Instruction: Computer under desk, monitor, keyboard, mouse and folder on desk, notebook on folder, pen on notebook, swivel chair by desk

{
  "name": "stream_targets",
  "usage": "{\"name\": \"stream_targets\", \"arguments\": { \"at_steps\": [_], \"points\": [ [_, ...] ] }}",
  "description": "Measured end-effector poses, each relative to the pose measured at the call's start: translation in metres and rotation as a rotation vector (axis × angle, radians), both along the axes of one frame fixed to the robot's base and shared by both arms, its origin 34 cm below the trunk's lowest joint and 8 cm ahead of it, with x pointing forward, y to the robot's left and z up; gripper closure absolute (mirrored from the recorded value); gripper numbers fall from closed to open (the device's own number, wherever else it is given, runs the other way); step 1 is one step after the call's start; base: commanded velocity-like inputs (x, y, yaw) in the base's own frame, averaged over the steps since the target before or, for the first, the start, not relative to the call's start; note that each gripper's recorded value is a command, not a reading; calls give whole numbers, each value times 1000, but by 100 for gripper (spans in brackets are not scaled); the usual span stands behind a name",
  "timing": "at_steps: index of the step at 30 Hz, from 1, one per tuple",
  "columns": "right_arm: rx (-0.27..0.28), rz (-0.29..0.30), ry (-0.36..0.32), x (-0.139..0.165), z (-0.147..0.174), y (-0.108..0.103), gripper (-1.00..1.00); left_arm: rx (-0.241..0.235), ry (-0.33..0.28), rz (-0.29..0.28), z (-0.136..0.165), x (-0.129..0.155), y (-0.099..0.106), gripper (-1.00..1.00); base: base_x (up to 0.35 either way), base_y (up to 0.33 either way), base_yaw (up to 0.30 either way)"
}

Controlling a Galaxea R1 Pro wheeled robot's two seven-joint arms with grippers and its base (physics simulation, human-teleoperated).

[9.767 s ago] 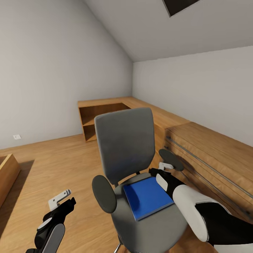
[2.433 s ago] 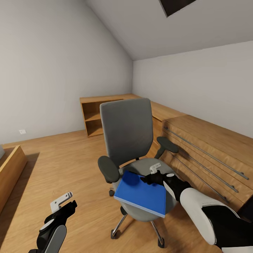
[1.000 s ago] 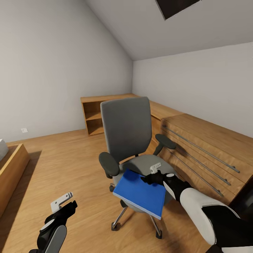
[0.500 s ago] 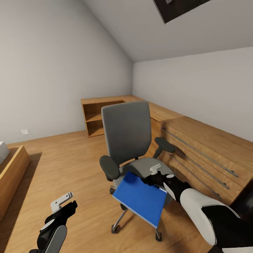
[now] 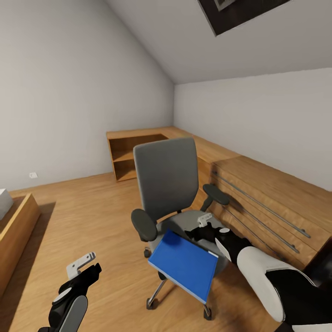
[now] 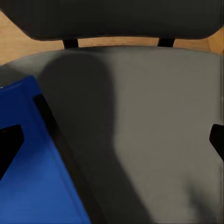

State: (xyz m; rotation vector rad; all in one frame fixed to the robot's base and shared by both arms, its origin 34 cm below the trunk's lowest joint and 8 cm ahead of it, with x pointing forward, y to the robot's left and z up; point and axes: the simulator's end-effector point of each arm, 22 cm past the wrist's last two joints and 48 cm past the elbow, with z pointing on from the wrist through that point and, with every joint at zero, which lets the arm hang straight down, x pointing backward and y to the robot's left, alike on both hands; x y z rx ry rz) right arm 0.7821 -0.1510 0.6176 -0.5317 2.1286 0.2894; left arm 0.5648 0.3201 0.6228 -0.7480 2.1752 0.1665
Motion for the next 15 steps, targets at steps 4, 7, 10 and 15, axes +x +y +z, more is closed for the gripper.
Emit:
{"name": "stream_targets", "arguments": {
  "at_steps": [4,7,10,15],
  "points": [
    [85,-71,-65,24,41,-11,-100,0,0,0,8,1,0,-100,0,0,0],
    [147,-126,-84,30,57,-22,-100,0,0,0,14,2,0,-100,0,0,0],
    [197,-168,-103,34,77,-32,-100,0,0,0,20,3,0,-100,0,0,0],
    [226,-205,-167,-1,117,-40,-100,0,0,0,30,5,0,-100,0,0,0]
  ]
}}
